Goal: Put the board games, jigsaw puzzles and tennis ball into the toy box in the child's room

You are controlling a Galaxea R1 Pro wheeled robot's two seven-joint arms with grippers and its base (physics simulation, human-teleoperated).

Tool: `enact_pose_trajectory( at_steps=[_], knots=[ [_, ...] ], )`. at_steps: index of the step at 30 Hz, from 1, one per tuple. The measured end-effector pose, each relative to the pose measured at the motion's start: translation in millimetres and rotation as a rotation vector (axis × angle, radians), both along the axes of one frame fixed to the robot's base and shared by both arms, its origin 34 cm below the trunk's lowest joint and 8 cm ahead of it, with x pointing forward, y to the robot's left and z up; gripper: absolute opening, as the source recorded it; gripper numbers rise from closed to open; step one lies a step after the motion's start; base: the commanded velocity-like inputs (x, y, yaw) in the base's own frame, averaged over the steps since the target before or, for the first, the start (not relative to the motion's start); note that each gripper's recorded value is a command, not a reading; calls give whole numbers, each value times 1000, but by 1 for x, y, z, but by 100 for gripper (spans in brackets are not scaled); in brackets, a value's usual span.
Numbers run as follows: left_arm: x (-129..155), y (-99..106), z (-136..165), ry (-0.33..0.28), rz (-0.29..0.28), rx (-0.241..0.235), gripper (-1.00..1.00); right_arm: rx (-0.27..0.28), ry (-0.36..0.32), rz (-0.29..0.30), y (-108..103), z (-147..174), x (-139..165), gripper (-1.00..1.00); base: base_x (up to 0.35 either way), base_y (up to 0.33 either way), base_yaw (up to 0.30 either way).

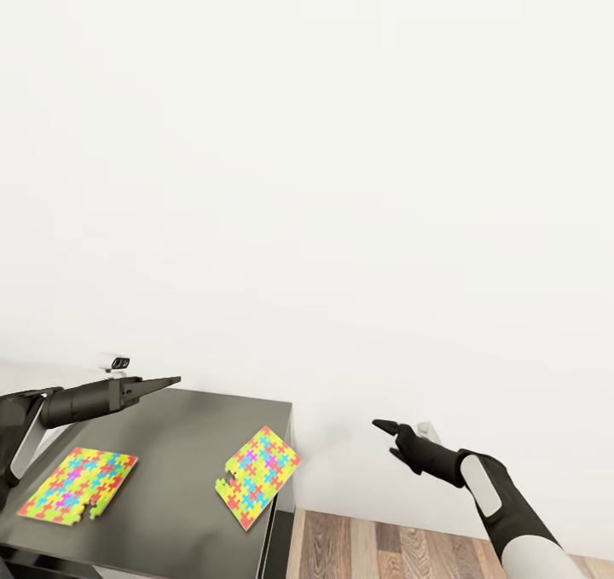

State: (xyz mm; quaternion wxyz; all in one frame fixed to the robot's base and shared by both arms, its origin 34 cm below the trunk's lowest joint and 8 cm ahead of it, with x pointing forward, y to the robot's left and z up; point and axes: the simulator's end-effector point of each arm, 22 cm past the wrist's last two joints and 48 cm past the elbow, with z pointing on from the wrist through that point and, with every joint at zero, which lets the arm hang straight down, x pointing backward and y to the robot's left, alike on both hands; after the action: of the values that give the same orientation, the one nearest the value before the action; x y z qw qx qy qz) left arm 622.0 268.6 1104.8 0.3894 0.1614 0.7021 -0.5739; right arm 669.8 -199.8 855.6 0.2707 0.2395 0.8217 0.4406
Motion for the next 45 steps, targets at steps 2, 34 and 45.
enact_pose_trajectory(
  at_steps=[2,34,45],
  knots=[
    [0,0,-2,0,0,0,100,8,8,2,1,-4,-1,100,0,0,0],
    [7,0,-40,-2,0,-2,100,308,125,5,40,-36,-5,100,0,0,0],
    [8,-1,-56,-1,-1,-1,100,407,35,30,46,-22,2,100,0,0,0]
  ],
)
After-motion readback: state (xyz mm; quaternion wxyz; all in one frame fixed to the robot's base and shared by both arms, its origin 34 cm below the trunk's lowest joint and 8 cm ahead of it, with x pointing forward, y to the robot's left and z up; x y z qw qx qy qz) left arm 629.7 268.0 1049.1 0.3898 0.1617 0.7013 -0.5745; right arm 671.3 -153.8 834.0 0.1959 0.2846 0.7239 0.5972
